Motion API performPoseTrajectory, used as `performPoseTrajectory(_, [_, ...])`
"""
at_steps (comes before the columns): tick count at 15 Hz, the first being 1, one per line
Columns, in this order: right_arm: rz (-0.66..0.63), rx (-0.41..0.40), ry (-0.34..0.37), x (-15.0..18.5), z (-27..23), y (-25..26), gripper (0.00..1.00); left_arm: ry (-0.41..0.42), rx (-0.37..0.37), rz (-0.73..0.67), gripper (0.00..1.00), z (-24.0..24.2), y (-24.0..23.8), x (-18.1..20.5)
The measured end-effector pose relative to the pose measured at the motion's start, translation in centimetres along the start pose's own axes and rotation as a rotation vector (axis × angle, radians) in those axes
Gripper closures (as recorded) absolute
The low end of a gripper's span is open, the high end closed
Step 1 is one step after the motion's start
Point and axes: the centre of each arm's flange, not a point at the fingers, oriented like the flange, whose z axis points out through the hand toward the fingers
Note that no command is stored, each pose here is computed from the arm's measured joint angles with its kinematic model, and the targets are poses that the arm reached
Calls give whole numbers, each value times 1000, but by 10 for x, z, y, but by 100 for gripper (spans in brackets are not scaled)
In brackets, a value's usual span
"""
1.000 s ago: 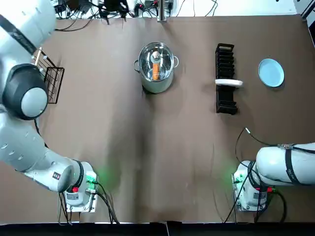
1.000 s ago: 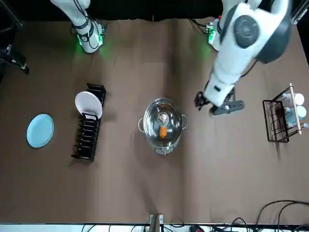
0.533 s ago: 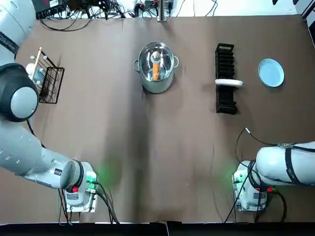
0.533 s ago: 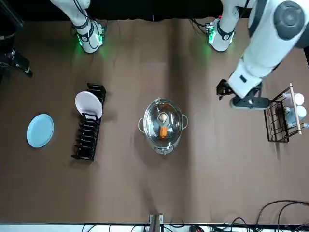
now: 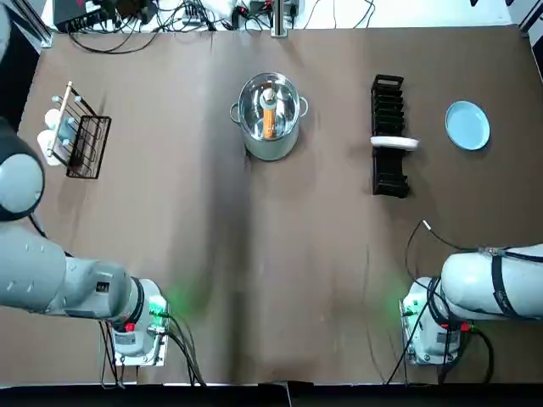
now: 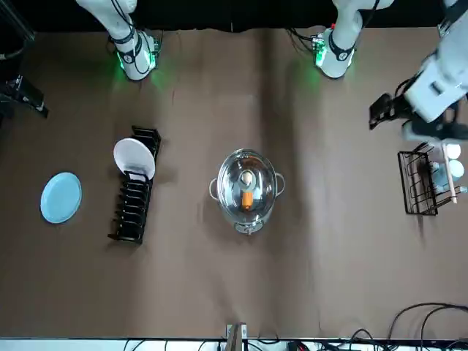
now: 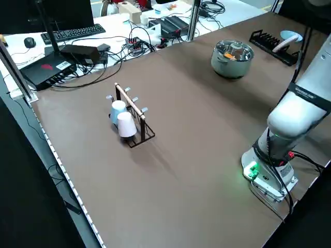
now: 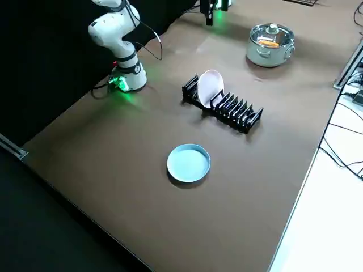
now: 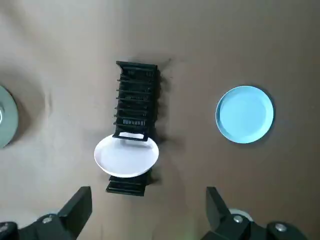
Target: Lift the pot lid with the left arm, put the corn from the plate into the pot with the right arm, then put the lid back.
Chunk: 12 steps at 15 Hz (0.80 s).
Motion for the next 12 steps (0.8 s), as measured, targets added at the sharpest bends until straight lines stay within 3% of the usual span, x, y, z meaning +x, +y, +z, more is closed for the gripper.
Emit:
performPoseTrajectory(5, [-3, 0, 16, 1, -2, -2, 0, 3, -29, -43, 0, -9, -34, -28])
performPoseTrajectory(6, [-4, 2, 19, 2, -3, -2, 0, -3, -18, -37, 0, -6, -32, -28])
performPoseTrajectory(8, [-1, 6, 20, 2, -3, -2, 0, -12, 76, -4, 0, 4, -22, -24])
performPoseTrajectory(12, [2, 7, 18, 2, -1, 0, 0, -15, 103, 24, 0, 10, -6, -22])
